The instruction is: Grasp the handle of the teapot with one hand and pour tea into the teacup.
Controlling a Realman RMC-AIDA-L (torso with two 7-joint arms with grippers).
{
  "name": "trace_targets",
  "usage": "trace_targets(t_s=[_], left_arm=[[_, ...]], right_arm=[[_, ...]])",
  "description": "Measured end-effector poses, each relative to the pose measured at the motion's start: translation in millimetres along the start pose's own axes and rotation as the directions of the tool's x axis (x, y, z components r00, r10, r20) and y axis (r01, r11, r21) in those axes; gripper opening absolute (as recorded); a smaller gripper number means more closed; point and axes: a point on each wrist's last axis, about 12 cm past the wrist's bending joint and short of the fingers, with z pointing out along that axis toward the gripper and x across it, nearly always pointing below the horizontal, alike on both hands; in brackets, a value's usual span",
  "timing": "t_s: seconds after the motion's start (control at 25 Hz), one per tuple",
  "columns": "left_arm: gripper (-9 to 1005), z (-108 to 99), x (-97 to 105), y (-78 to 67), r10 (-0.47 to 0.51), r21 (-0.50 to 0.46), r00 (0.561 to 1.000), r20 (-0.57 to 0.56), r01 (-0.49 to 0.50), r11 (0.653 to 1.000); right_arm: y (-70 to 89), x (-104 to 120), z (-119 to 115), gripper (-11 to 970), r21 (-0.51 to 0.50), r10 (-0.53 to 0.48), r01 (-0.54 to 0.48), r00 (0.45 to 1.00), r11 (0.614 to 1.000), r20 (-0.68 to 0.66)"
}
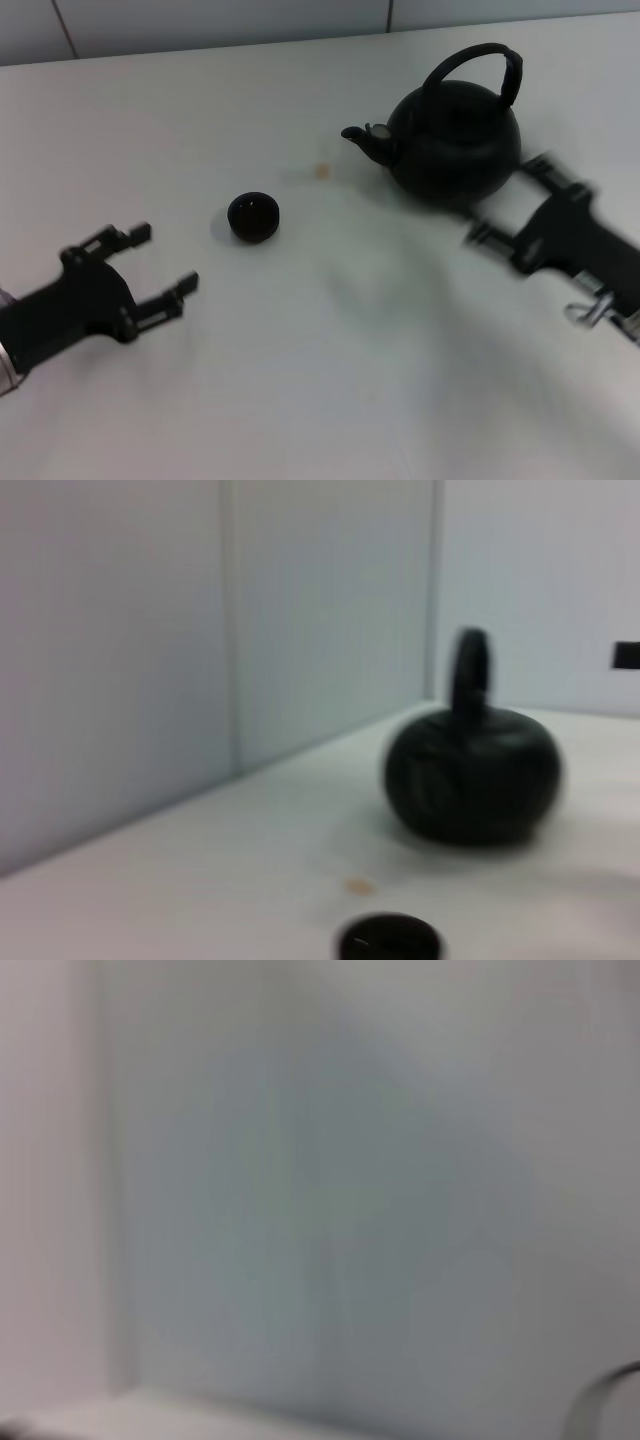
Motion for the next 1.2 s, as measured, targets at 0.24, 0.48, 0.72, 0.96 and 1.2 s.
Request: trace_targets(t_s=[0.24, 0.48, 0.72, 0.96, 1.2], left_arm=[[815, 7.9, 3.8, -11.5, 0.041, 0.095, 0.996, -0.082, -0.033, 0.995], [815, 8.2, 3.6, -9.8, 0.018, 0.077, 0.996, -0.090, -0.011, 0.997], [815, 9.0, 2.8, -10.1, 0.018, 0.076, 0.996, -0.088, -0.012, 0.997], [814, 10.0, 1.1, -10.0, 0.017, 0.082, 0.996, -0.093, -0.010, 0.997], [814, 12.8, 0.5, -9.5, 0.026, 0.085, 0.994, -0.103, -0.018, 0.996]], right_arm=[[-9.7, 0.2, 31.4, 802, -0.164, -0.054, 0.023, 0.981, 0.986, -0.184], [-20.4, -14.8, 58.8, 801, -0.217, -0.095, 0.048, 0.972, 0.975, -0.213], [-21.5, -14.2, 74.9, 801, -0.238, -0.120, 0.053, 0.954, 0.970, -0.276], [-22.4, -15.0, 80.8, 802, -0.244, -0.116, 0.043, 0.948, 0.969, -0.295], [-22.2, -14.6, 80.4, 802, -0.243, -0.108, 0.033, 0.948, 0.969, -0.301]])
